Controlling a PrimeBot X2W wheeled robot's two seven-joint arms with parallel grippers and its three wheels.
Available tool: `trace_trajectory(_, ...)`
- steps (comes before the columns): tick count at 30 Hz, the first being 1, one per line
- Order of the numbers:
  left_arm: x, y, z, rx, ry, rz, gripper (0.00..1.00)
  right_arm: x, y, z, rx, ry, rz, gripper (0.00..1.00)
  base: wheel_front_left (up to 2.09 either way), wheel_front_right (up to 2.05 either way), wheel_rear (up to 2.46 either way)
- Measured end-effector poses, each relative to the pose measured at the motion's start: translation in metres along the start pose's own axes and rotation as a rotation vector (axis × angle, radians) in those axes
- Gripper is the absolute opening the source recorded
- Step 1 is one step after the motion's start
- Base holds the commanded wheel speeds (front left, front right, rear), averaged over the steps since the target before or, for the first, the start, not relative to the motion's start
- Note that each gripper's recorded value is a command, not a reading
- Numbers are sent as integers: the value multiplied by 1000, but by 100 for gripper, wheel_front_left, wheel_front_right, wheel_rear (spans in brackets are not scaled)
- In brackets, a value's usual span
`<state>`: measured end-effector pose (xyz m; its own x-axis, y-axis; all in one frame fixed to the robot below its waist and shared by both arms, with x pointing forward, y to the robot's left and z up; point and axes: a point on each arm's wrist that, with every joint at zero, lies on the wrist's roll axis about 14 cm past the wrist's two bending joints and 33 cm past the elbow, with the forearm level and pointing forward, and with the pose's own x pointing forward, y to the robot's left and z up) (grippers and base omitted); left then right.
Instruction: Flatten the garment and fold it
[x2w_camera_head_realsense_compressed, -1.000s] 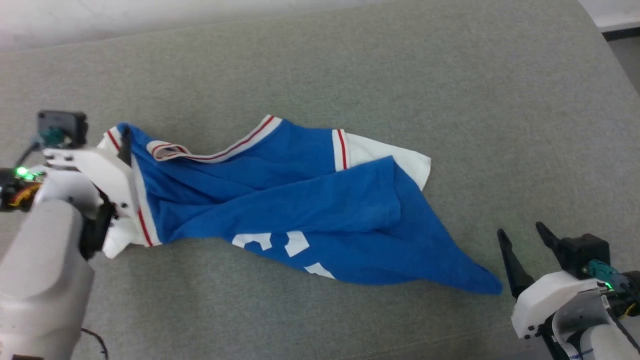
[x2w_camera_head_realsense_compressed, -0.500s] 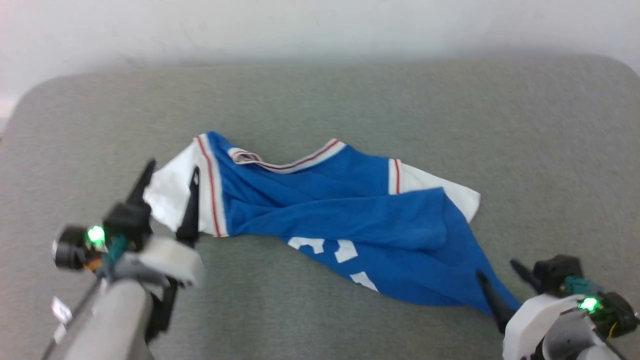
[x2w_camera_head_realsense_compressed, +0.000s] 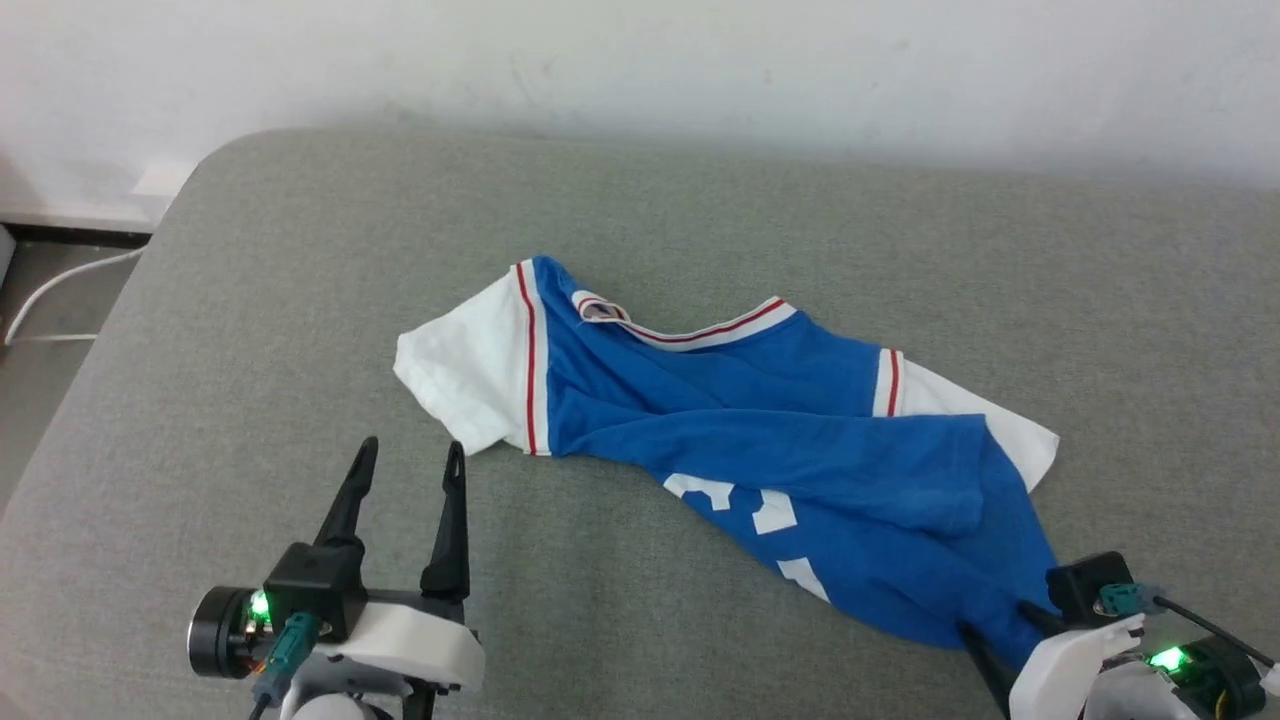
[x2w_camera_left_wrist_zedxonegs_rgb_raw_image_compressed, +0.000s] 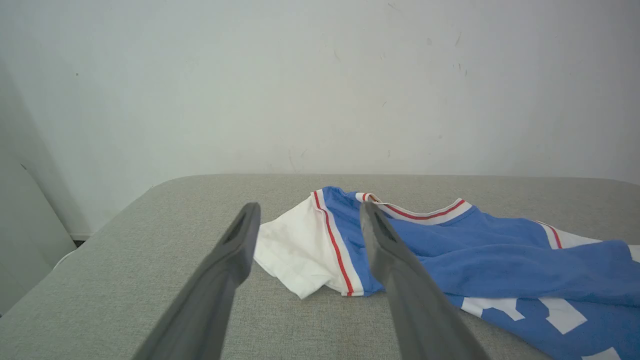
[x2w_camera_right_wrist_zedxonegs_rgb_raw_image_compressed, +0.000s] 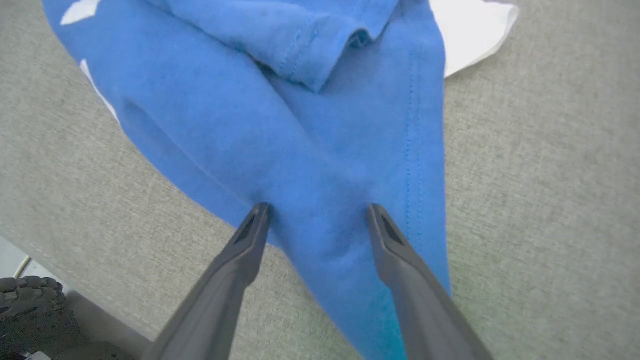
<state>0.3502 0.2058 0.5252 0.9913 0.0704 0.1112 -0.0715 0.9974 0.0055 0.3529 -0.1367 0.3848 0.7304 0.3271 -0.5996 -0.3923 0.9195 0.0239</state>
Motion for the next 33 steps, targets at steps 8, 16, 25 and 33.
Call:
trace_trajectory(8, -2, 10, -2, -12, 6, 46, 100, 15, 28, 5, 16, -9, 88, 0, 0, 0, 0)
trace_trajectory(16, -5, 3, 5, -39, -20, 34, 100, 2, 87, 67, -109, -215, 238, 0, 0, 0, 0)
trace_trajectory(25, -10, 6, -5, -61, 12, 54, 100, 13, 117, 30, -208, -70, 334, 100, 0, 0, 0)
trace_trajectory(33, -11, 9, -3, -47, 3, 60, 100, 12, 28, 82, -174, -105, 130, 100, 0, 0, 0)
